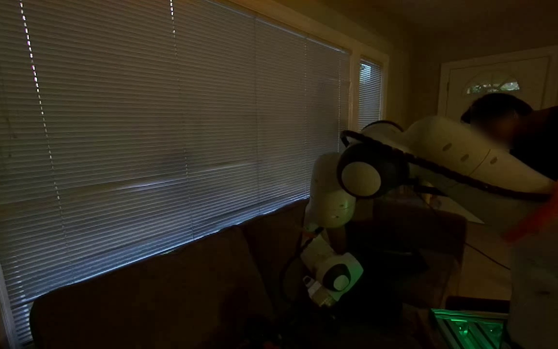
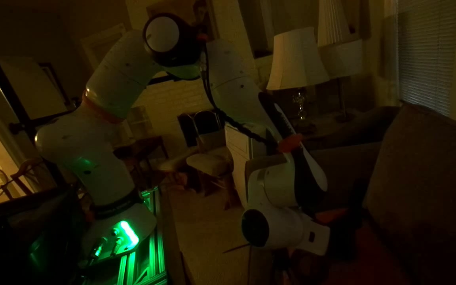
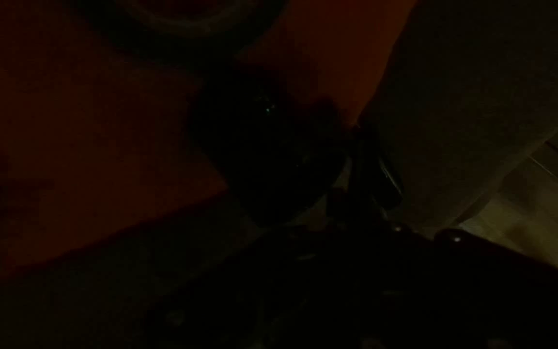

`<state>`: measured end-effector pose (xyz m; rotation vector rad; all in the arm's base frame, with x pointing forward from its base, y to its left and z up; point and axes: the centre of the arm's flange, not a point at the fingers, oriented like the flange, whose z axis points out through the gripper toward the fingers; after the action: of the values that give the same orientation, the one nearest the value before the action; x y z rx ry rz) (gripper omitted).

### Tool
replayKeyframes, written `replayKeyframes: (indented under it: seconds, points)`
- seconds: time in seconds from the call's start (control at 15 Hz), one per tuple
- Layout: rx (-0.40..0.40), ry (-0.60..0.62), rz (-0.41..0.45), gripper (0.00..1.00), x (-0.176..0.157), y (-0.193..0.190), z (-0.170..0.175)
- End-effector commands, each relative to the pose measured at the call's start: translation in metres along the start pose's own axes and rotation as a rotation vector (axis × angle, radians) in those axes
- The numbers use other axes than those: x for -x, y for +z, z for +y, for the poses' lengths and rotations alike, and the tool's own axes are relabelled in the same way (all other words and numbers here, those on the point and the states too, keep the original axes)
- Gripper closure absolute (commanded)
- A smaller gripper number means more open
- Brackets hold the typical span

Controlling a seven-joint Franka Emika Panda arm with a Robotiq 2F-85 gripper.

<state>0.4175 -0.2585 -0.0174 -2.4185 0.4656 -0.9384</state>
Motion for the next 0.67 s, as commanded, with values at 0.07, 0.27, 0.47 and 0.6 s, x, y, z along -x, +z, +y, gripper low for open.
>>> replayKeyframes:
  seconds: [0.07, 0.27, 0.47, 0.6]
  points:
    - [0.034, -0.015, 0.001, 0.99, 0.0037, 0.0024, -0.0074]
    - [0.039, -0.026, -0.008, 0.99, 0.0043, 0.0057, -0.0103]
    - [0.042, -0.035, -0.017, 0.99, 0.0052, 0.0090, -0.0131]
    - [0.049, -0.043, -0.019, 0.99, 0.0046, 0.0102, -0.0146]
